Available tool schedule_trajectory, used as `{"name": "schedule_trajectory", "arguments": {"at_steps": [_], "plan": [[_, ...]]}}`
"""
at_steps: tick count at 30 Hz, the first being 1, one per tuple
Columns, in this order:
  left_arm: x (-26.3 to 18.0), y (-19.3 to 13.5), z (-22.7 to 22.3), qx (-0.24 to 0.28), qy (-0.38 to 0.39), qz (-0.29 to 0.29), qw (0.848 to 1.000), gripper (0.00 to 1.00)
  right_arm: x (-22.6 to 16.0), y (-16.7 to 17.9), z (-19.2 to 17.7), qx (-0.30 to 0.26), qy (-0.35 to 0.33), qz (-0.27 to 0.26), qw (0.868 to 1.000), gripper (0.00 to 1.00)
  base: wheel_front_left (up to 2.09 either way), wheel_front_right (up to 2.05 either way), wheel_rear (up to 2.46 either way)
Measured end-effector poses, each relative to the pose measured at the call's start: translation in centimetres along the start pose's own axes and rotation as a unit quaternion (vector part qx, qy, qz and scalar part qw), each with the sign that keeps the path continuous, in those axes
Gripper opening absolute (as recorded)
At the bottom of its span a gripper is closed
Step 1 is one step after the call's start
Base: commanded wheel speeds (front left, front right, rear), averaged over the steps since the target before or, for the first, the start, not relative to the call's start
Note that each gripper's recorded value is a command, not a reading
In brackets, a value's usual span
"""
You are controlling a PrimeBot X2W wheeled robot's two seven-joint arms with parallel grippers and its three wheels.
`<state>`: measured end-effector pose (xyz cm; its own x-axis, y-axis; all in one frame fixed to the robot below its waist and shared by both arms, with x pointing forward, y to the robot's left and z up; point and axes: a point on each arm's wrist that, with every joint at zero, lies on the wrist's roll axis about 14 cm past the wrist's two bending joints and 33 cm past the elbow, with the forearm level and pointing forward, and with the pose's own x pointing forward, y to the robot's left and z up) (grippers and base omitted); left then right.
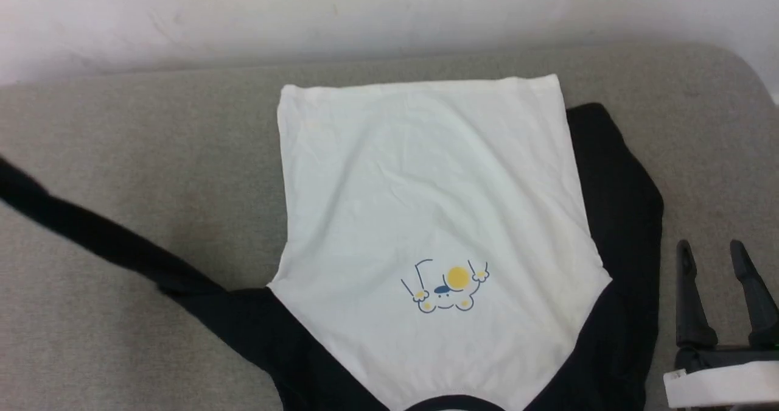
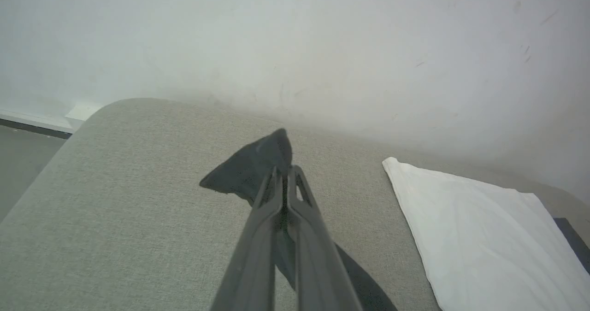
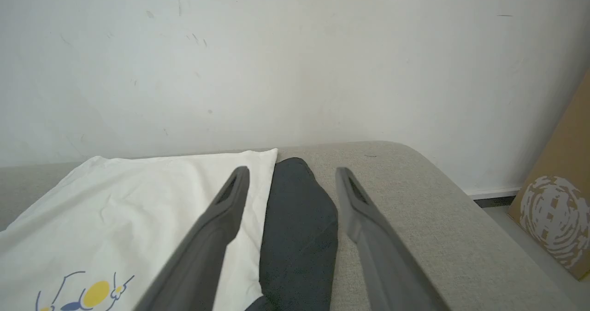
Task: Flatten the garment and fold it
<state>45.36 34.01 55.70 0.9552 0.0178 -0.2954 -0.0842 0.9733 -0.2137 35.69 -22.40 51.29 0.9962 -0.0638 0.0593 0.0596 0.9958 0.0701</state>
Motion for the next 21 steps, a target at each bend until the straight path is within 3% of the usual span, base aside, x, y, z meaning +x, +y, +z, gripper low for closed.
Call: {"name": "schedule_trajectory", "arguments": {"at_steps": [5, 10, 16, 21], "plan": [[-4.5, 3.2, 0.9, -0.017, -0.024, 0.041, 0.999, 0.00, -0.9, 0.3, 1.2, 0.004, -0.017, 0.005, 1.000, 1.00, 0.00, 0.00, 0.00], [-8.0, 4.0, 1.7, -0.020, -0.048, 0.052, 0.997, 0.00, -1.7, 0.8, 2.0, 0.009, -0.028, 0.015, 0.999, 1.00, 0.00, 0.00, 0.00], [-10.4, 3.2, 2.6, -0.010, -0.067, 0.051, 0.996, 0.00, -1.7, 1.8, 2.8, 0.013, -0.040, 0.031, 0.999, 1.00, 0.00, 0.00, 0.00], [-10.9, 0.1, 3.3, 0.024, -0.079, 0.019, 0.996, 0.00, -2.0, 2.0, 3.2, 0.015, -0.046, 0.035, 0.998, 1.00, 0.00, 0.00, 0.00]]}}
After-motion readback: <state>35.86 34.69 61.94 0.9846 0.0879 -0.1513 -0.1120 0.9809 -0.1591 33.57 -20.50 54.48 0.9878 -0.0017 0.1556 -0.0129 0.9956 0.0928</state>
